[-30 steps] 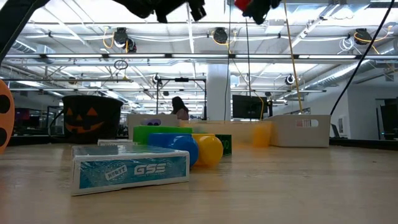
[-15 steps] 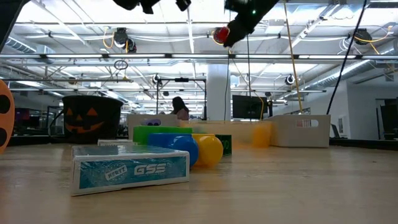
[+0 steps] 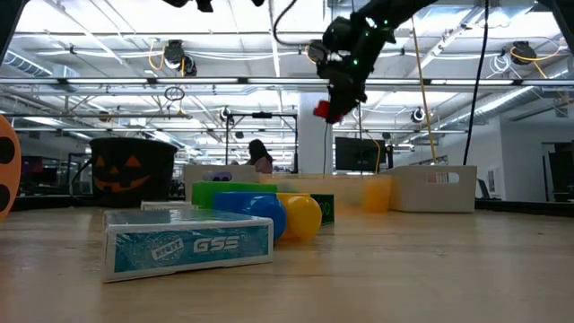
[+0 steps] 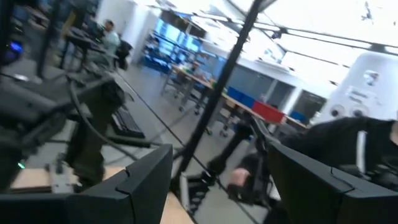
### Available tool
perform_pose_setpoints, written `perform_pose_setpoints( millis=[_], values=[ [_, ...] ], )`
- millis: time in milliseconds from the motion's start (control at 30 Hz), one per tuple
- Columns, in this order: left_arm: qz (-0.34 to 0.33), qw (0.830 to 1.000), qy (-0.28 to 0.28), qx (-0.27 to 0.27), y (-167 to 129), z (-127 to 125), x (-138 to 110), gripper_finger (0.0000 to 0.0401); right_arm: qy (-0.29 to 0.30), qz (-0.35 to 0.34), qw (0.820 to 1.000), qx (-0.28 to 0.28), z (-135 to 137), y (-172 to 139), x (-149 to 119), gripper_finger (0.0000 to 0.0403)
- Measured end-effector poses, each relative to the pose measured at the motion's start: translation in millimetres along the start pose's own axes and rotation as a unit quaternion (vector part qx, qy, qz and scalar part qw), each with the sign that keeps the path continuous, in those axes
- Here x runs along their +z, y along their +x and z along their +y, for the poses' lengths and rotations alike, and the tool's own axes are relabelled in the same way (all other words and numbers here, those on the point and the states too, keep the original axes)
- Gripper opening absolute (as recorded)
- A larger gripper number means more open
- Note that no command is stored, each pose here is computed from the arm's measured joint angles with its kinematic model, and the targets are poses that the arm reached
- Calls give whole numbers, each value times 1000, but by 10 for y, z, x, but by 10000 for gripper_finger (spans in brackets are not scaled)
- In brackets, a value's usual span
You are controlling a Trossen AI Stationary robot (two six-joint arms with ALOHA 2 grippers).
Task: Pick & Place Toys
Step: Put the red game piece into the orange bin
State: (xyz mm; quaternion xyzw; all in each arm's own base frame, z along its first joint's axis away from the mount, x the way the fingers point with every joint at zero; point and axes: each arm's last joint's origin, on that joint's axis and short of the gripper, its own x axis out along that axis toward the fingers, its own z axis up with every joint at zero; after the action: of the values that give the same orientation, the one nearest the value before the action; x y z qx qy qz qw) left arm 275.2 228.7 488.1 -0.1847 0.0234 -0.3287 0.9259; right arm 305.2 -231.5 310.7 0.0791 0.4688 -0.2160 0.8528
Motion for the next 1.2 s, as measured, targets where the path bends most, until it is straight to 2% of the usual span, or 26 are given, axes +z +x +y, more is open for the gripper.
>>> perform_pose_setpoints(
  millis=[267,533,633,733,833,933,1200],
  values=[
    [-49,997,23,63,-89,81,4,271,-22,70,997,10,-179,240,-145,123],
    [-60,986,2,158,-111,242,-140,271,-24,89,995,45,-400,457,-245,123],
    [-48,973,4,225,-97,223,-220,271,-43,97,993,46,-426,534,-266,123],
    [-25,951,21,306,-77,113,-278,271,-63,108,991,55,-438,625,-295,123],
    [-4,933,41,357,-44,-21,-297,271,-81,113,988,59,-440,712,-310,123],
    [0,926,54,375,-22,-165,-275,271,-85,109,989,57,-447,798,-341,123],
    [-6,929,58,367,20,-324,-239,271,-90,112,988,59,-420,977,-504,123]
  ],
)
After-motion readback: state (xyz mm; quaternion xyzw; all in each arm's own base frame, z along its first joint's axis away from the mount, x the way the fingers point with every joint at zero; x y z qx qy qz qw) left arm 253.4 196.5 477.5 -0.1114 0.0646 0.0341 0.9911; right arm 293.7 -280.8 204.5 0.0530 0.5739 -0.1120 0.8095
